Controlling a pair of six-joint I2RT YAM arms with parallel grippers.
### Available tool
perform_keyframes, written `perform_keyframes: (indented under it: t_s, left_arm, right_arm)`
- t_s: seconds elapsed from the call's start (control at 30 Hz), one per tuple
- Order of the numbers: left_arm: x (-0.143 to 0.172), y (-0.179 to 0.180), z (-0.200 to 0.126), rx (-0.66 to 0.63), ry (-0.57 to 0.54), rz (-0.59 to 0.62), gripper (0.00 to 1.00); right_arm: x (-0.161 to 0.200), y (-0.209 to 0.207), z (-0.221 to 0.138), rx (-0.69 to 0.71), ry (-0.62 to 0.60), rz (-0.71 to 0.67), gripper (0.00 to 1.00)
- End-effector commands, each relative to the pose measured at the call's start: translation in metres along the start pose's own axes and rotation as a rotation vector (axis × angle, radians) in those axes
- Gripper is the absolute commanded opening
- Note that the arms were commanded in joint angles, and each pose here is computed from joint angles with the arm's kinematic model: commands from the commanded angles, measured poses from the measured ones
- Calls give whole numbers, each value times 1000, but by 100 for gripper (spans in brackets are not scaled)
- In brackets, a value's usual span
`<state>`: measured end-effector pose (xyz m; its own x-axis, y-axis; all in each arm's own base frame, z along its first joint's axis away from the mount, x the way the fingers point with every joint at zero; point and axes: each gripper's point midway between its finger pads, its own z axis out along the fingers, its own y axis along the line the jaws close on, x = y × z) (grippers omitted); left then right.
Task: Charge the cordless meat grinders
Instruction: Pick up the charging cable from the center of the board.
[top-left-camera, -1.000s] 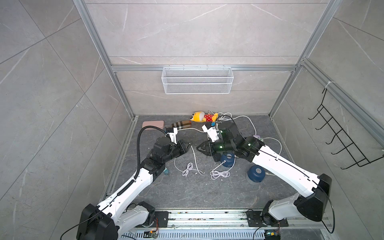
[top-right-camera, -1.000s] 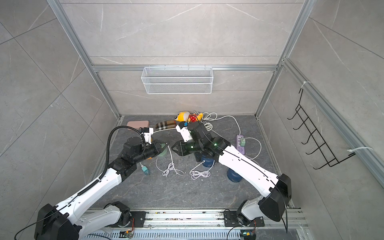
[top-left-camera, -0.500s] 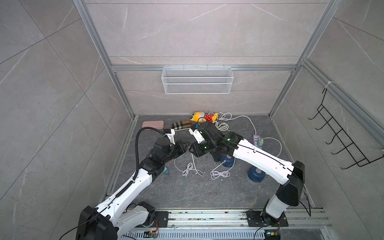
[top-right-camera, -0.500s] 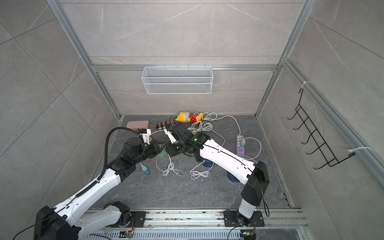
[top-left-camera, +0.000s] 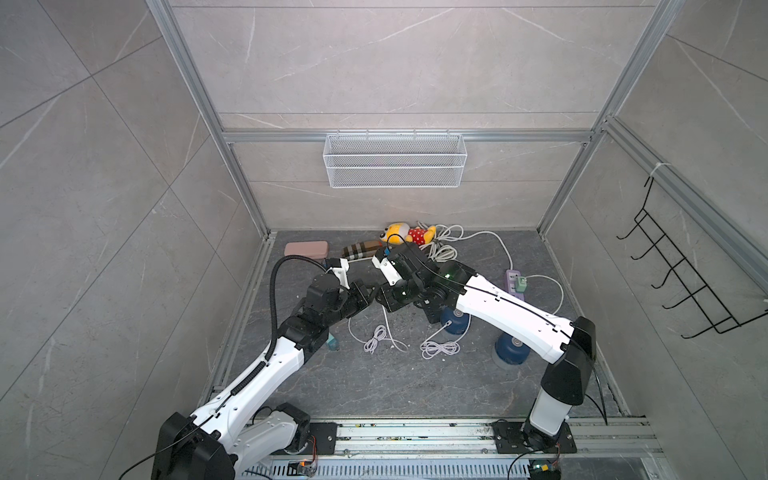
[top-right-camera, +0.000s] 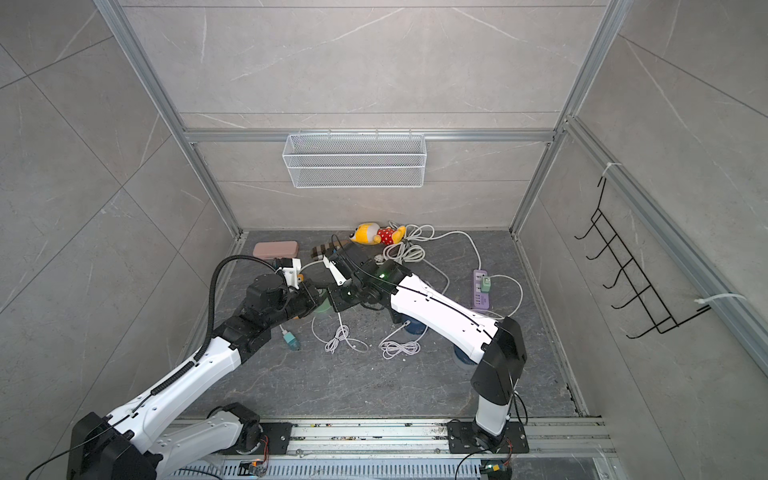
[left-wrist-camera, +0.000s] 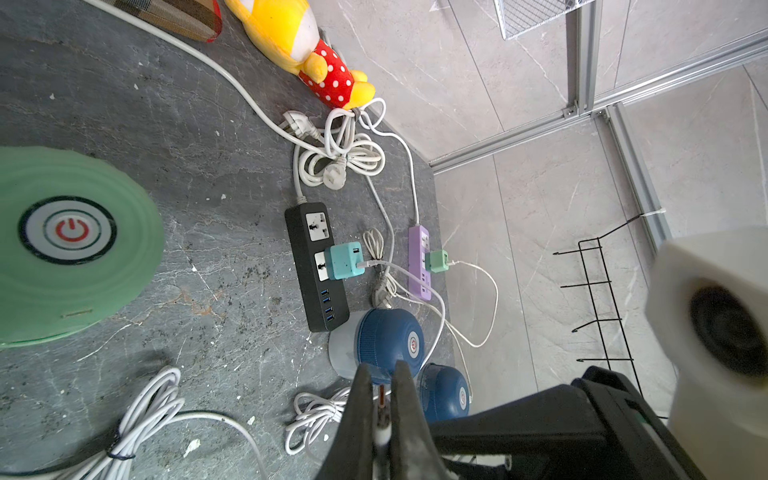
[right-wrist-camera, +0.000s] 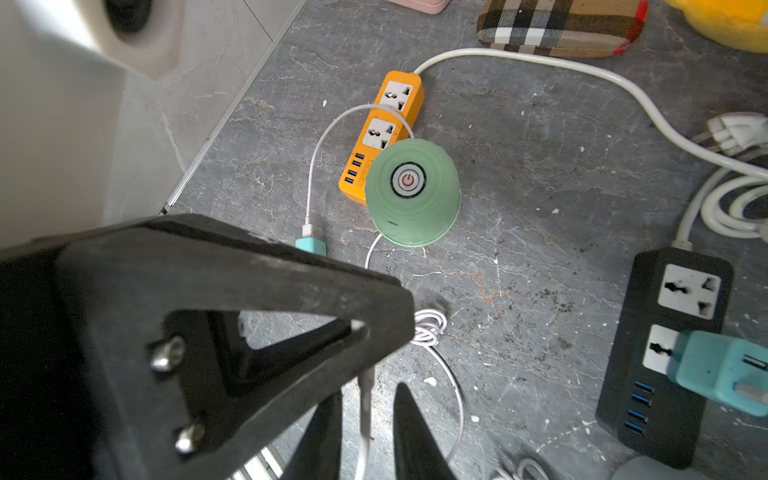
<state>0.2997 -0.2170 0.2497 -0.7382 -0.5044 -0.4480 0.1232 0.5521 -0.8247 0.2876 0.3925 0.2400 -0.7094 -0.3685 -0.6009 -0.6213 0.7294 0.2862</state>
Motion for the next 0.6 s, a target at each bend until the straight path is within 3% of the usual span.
perform_keyframes:
  t_s: [0.0, 0.37, 0.57]
  left_arm:
    - [-12, -27, -11, 74, -31, -3, 0]
    - [-7, -27, -10, 78, -1, -36, 0]
    - [-4, -24, -9, 73, 14, -52, 0]
  right_arm:
    - [-4, 0, 0, 18, -3, -28, 25]
    - [-5, 0, 2, 22, -6, -35, 16]
    - [-6, 0, 1, 23, -11, -38, 1]
